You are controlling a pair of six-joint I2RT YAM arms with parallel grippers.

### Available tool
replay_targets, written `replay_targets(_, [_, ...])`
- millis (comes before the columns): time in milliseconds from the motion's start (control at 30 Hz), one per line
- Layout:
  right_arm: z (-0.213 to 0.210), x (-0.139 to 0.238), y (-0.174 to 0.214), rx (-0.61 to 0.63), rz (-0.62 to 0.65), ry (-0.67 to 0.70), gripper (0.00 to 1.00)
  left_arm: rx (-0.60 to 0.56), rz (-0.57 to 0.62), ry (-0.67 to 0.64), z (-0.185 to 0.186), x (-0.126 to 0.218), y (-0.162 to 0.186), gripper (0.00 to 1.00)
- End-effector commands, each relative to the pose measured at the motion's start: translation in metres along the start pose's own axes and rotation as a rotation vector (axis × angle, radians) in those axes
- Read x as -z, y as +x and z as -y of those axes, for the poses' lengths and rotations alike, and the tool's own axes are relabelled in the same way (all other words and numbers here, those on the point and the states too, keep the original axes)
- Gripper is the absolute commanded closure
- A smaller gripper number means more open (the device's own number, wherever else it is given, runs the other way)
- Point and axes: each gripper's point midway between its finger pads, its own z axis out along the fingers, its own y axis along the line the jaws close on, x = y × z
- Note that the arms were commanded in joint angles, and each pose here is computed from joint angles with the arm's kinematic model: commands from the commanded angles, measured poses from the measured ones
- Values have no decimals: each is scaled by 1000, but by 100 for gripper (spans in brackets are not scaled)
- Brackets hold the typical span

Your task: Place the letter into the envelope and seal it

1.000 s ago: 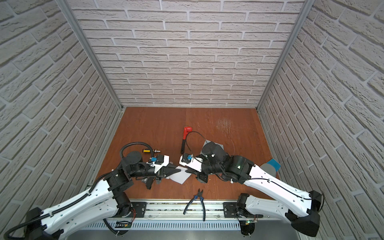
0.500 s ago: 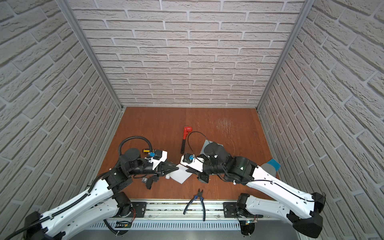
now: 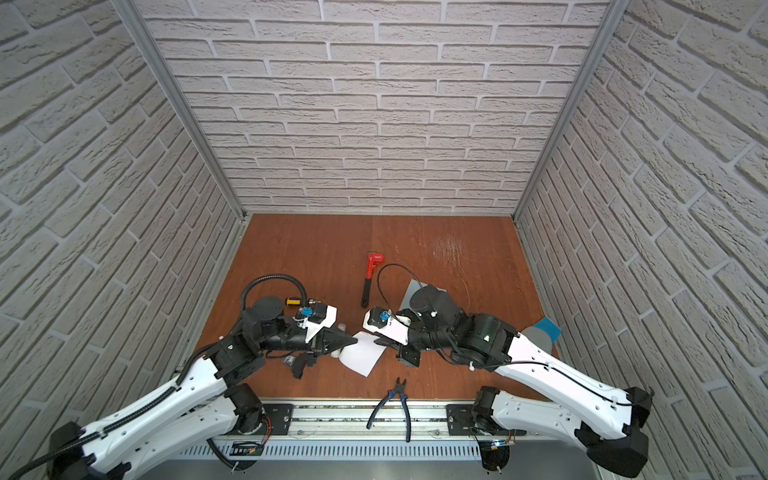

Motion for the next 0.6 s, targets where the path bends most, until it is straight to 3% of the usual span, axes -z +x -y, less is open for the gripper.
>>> replay_targets(0, [0,11,-14,16,57,16,94,-22,3,-6,0,2,-5,100])
replay_targets(67, [0,12,-14,15,61,21,94,-20,-2,-14,0,2,-5,83])
replay_targets(100, [0,13,-14,15,65,23,94,-21,-6,-11,1,2,-4,81])
replay_targets(167, [1,15,-15,16,71,30,94,-23,-10,-14,0,2,-3,83])
replay_targets(233, [1,17,-16,16,76,37,94,-23,-19,-12,1,1,-1,97])
replay_targets(267, [2,18,-16,16,78,40,94,-25,-21,-11,0,1,-1,100])
replay_targets(467, [2,20,-15,16,78,45,94,-22,-25,-20,-2,0,0,100])
replay_targets(533, [2,21,-14,16,77,51,94,-18,-28,-28,-3,1,1,87])
replay_targets(567, [2,21,-15,17,78,53,94,-18,-31,-24,-2,1,2,85])
